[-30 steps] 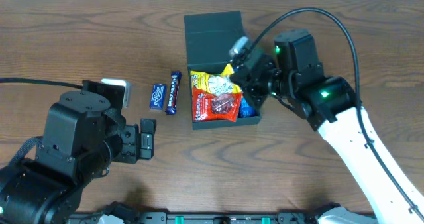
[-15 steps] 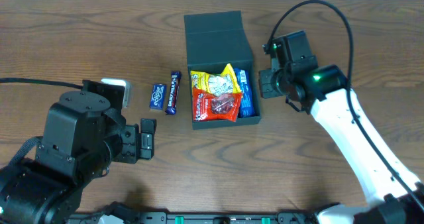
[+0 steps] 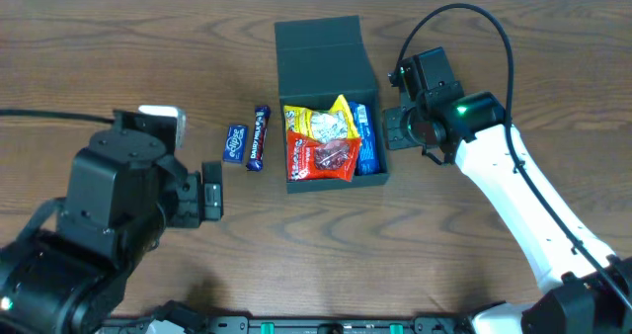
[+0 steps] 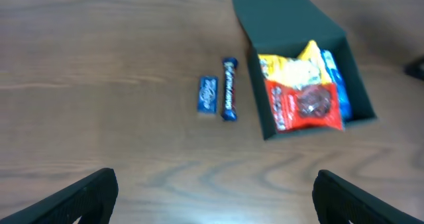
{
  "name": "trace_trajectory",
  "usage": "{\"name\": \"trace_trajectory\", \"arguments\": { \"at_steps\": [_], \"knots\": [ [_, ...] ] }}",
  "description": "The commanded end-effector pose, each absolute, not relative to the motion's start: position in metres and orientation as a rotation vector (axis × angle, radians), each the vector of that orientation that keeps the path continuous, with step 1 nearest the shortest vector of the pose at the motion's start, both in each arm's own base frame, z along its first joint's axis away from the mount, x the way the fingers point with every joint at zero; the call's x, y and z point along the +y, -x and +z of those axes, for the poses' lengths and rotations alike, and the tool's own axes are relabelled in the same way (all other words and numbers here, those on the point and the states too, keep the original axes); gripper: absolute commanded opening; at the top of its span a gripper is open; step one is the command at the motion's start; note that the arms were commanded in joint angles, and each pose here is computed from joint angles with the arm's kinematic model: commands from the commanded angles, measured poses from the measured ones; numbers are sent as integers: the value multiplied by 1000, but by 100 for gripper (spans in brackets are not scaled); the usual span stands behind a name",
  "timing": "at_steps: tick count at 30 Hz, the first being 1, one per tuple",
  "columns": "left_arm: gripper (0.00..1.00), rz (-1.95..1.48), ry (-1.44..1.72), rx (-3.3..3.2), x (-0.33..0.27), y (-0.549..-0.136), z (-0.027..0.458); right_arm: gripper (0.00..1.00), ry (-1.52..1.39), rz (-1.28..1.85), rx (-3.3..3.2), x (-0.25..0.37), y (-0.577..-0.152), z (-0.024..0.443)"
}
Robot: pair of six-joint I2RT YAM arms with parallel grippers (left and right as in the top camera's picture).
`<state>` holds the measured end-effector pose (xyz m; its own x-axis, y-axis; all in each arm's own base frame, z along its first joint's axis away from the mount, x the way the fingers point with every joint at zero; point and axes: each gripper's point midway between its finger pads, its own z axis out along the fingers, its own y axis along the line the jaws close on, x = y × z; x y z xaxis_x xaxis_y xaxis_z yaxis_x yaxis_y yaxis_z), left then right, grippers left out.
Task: Pack container
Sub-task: 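Reach left gripper to the blue Dairy Milk bar and grasp it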
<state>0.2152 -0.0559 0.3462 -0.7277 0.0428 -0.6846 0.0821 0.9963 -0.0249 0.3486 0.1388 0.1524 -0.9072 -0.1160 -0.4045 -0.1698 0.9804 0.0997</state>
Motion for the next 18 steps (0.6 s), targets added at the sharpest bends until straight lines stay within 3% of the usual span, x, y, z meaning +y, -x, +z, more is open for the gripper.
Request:
{"name": "trace_trajectory", "arguments": {
  "at_steps": [1, 12, 13, 18],
  "knots": [
    [95, 45, -112, 2426, -53, -234, 325, 2, 190, 246, 2738, 142, -345, 152],
    [100, 127, -188, 2572, -80, -295, 219, 1, 189, 268, 2681, 137, -330, 183],
    [95, 132, -190, 2582, -81, -299, 210, 1, 188, 276, 2657, 136, -329, 191],
    [93, 32, -170, 2636, -91, -315, 174, 2, 191, 309, 2545, 131, -316, 230]
  ]
}}
